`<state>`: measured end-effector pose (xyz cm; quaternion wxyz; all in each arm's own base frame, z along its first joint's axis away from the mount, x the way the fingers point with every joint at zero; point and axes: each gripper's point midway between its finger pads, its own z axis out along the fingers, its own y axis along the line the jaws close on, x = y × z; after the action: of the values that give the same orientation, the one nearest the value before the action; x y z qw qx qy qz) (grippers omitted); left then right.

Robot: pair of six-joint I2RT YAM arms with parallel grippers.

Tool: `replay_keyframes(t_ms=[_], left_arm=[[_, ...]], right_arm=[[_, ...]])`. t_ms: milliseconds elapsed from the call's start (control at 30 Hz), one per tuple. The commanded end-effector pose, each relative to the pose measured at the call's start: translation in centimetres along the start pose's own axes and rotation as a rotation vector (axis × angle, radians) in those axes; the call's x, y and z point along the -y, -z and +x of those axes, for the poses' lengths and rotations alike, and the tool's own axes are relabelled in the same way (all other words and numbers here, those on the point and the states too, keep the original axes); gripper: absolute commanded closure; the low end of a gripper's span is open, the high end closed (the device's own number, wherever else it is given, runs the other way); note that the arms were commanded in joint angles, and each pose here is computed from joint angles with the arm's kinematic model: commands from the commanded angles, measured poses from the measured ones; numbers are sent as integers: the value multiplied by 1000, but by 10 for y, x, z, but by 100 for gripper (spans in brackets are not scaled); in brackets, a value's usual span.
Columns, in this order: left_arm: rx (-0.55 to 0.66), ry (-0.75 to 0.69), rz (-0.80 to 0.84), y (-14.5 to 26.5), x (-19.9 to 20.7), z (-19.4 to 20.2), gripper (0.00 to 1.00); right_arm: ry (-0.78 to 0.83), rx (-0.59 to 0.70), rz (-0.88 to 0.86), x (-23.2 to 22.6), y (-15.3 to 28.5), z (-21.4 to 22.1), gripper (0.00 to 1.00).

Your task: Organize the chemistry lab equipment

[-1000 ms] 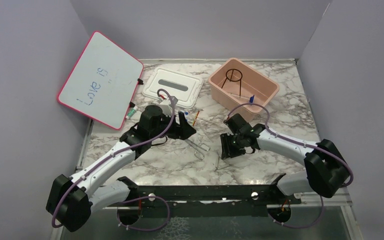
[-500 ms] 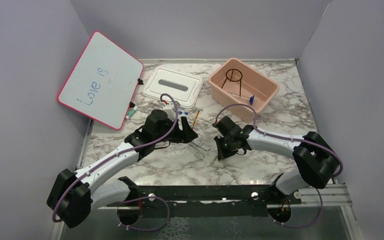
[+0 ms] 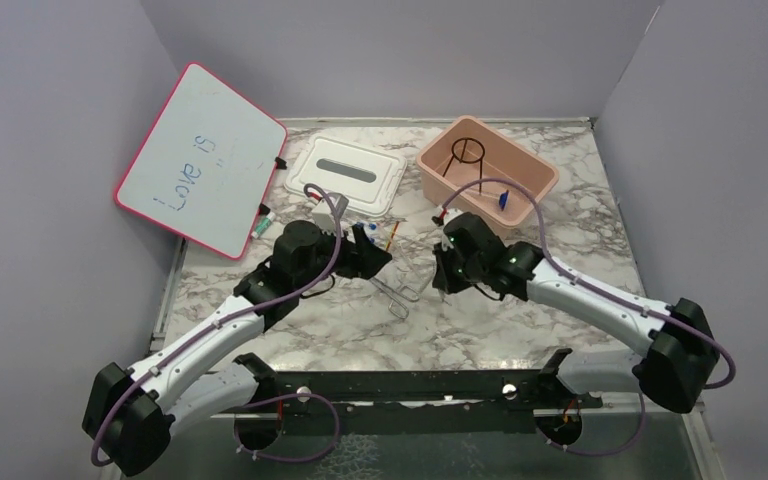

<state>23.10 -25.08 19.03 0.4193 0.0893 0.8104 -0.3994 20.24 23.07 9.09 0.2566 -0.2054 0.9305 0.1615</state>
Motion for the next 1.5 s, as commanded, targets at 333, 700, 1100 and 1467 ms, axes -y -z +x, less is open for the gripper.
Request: replay_keyframes(t_ms=[333,700,1100,1467], left_arm=[[298,-181,-17,30,24,-85,29],[245,-172,39,32,27,-63,29],[260,-200,-5,36,20,-67,27],[222,-203,-5,26,16,-59,27]], right_arm=[[18,450,211,30,90,-171,99],[-272,523,398,174,101,-218,99],[-255,431,515,241,41,-204,99],[-43,403,319,271,2,-199,99]])
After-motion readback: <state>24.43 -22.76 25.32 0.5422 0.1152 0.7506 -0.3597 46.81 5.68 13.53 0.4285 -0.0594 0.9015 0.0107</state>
